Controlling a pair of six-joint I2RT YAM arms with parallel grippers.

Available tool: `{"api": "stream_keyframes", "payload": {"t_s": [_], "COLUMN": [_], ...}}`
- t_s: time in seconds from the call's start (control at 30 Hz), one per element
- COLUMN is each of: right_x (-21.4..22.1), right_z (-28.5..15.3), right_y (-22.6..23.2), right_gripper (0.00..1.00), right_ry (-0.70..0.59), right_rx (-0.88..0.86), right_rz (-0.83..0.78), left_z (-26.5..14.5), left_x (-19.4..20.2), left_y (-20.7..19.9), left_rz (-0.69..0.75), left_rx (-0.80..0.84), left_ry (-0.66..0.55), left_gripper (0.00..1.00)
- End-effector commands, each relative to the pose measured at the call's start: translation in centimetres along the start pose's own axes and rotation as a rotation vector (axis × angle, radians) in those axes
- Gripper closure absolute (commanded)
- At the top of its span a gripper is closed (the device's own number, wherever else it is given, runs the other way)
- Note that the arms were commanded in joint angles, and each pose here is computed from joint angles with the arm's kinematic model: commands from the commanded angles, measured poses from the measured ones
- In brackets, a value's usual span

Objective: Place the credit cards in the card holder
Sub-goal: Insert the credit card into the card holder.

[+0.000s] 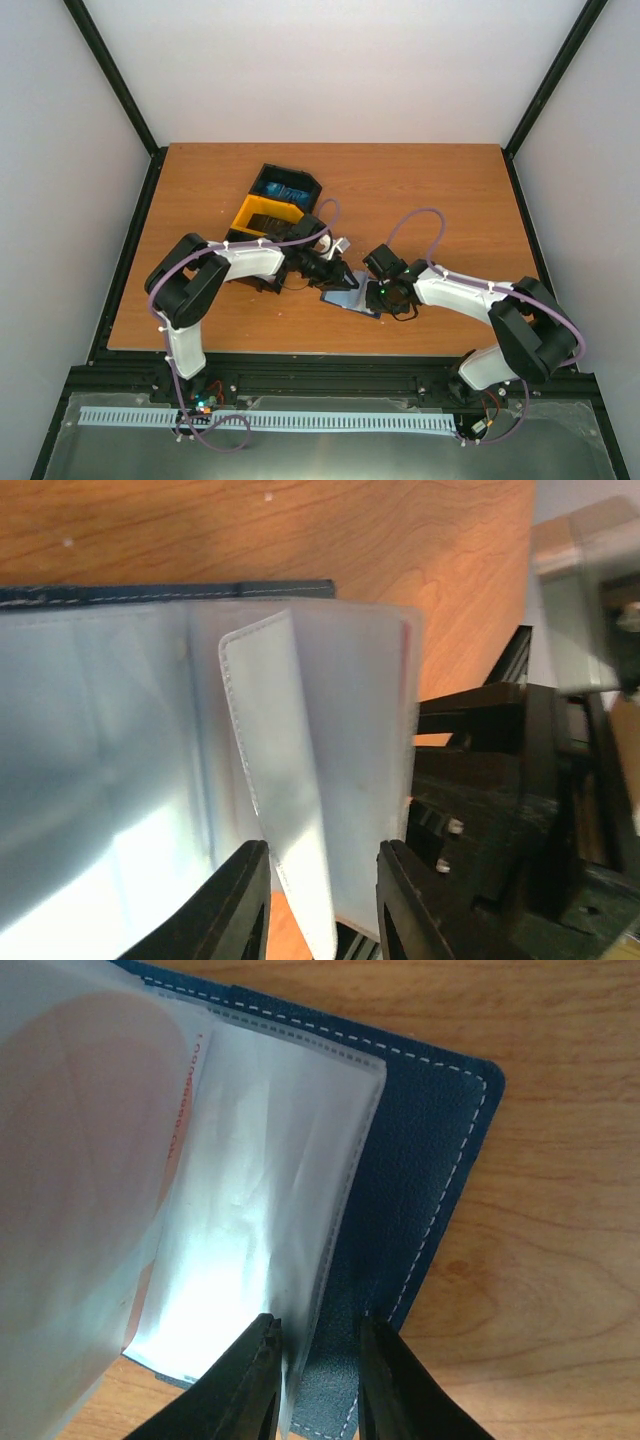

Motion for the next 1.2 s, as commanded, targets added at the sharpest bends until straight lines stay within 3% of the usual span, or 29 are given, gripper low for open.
{"api": "stream_keyframes", "payload": {"t_s": [0.0, 0.23, 0.63, 1.0, 1.17], "right_x": [0.0, -0.3, -0.7, -1.8, -3.3], "right_z": [-0.3, -0.5, -1.2, -5.0, -7.1], "right_y": [-0.1, 0.2, 0.6, -1.6, 1.7], "right_gripper": [0.77, 0.77, 0.77, 0.74, 0.67], "right_ry": [-0.025, -0.036, -0.069, -0.206, -0.275], "right_rx": [0.001, -0.014, -0.043, 0.065, -0.119], "right_rz": [-0.001, -0.005, -0.007, 0.057, -0.031], "left_z": [0.5, 0.8, 1.8, 2.6, 3.1], "left_x": [-0.1, -0.1, 0.5, 0.3, 0.3], "left_y": [0.3, 1.6, 1.4, 1.0, 0.4], "left_rz": [-0.014, -0.044, -0.035, -0.01, 0.01], "left_rx": [-0.045, -0.109, -0.119, -0.117, -0.106], "left_ry": [0.001, -0.005, 0.056, 0.065, 0.074], "left_gripper": [0.69, 0.71, 0.59, 0.8, 0.87]}}
Point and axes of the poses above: each gripper's point midway between its finger pads, its own z axis out along the fingers, its own y axis along the line the jaws close on, x = y × z, the point moved 2 cm from there along -z, back along the fingers, and after that the axes turned 10 degrees about -z, right-handed, at the moved point
